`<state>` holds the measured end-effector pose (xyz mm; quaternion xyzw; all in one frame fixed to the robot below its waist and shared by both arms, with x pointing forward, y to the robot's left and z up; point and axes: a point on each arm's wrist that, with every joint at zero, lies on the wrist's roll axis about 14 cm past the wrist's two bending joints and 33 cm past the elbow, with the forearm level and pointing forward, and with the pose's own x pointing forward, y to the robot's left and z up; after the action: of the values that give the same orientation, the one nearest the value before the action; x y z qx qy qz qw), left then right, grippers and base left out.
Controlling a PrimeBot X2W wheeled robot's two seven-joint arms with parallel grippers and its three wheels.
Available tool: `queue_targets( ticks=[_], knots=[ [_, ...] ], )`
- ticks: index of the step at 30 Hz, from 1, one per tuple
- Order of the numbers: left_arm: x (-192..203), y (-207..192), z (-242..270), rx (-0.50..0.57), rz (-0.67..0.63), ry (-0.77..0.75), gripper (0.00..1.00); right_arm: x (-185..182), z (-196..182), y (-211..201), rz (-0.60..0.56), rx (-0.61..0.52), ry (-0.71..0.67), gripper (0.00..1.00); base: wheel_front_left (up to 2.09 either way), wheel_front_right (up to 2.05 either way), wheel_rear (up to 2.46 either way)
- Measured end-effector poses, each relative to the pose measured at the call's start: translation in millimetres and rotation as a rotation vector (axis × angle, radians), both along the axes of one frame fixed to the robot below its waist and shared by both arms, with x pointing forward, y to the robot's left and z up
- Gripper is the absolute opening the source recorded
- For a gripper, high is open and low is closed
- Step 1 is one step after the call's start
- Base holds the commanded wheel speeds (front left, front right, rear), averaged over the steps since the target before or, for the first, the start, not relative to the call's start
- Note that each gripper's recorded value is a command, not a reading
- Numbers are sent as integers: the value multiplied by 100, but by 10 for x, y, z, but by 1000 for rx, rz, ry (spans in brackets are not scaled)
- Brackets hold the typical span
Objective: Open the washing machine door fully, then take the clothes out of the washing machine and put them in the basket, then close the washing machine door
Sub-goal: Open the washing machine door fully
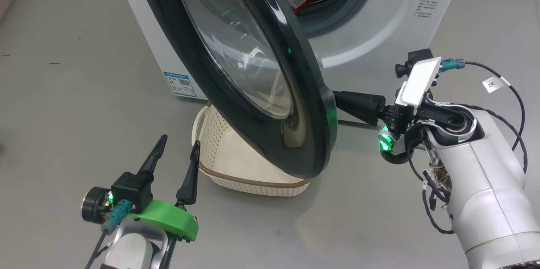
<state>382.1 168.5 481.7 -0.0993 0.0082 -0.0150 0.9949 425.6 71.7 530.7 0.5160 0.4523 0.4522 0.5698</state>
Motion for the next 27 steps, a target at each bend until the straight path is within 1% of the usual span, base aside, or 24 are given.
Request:
queue_targets(
  ticks=[5,10,13,27],
  knots=[
    [-19,25,14,1,8,-4,100,-157,-44,86,56,-4,5,0,0,0,0],
    [-54,38,19,3,12,-4,100,-339,-36,191,117,24,18,0,0,0,0],
    [-90,73,11,3,23,-1,100,-485,17,302,177,46,12,0,0,0,0],
    [-214,196,0,8,63,8,100,-861,86,619,318,90,10,0,0,0,0]
  ],
)
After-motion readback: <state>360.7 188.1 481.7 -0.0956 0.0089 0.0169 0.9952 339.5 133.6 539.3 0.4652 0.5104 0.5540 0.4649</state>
